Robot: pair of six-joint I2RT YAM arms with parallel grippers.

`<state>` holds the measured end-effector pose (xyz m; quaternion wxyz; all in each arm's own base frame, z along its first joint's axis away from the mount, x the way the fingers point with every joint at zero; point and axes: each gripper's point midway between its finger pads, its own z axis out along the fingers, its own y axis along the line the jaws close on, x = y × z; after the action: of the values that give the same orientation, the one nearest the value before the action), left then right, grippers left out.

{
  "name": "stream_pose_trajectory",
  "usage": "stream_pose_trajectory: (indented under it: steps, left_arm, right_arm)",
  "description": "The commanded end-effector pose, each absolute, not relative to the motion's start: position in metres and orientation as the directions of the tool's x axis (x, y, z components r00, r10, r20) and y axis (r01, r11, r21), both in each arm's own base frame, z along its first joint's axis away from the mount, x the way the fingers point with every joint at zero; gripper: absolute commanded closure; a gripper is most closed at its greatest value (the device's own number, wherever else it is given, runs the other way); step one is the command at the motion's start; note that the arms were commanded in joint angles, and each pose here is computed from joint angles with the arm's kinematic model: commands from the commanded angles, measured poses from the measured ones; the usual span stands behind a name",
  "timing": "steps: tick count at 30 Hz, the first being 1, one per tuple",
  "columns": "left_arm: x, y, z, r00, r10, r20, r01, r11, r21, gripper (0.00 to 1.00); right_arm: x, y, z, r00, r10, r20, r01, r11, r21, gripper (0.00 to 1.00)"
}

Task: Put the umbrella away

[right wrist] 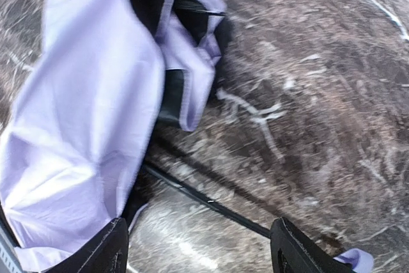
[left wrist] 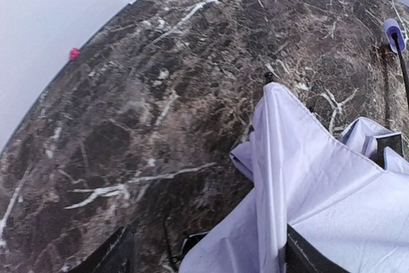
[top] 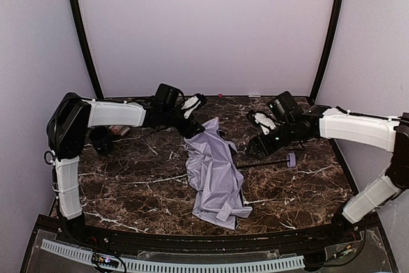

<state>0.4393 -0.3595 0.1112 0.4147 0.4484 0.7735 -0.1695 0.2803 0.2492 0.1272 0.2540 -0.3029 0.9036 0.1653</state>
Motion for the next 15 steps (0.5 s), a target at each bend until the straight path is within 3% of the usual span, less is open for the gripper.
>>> stream_pose_trajectory:
  steps: [1,4,5,12,15]
  left_arm:
    - [0.44,-0.325,0.196,-0.176,0.533,-0.828,0.757,0.611,0.233,0.22]
    - [0.422,-0.314,0.204,-0.192,0.518,-0.834,0.76,0.616,0.208,0.03]
    - [0.417,-0.311,0.202,-0.201,0.521,-0.83,0.76,0.617,0.203,0.02]
    - [0.399,-0.297,0.204,-0.238,0.539,-0.808,0.74,0.639,0.208,0.01]
    - [0.352,-0.321,0.221,-0.162,0.527,-0.834,0.81,0.554,0.192,0.03]
  right_arm:
    - [0.318,0.23,0.13,-0.701,-0.433,-0.566,-0.568,0.819,0.078,0.24]
    - [0.33,0.228,0.123,-0.718,-0.432,-0.545,-0.56,0.824,0.085,0.27]
    - [0.33,0.233,0.122,-0.714,-0.439,-0.546,-0.576,0.812,0.1,0.28]
    - [0.31,0.25,0.121,-0.68,-0.484,-0.551,-0.653,0.742,0.154,0.29]
    - [0.301,0.244,0.115,-0.684,-0.48,-0.549,-0.645,0.75,0.149,0.27]
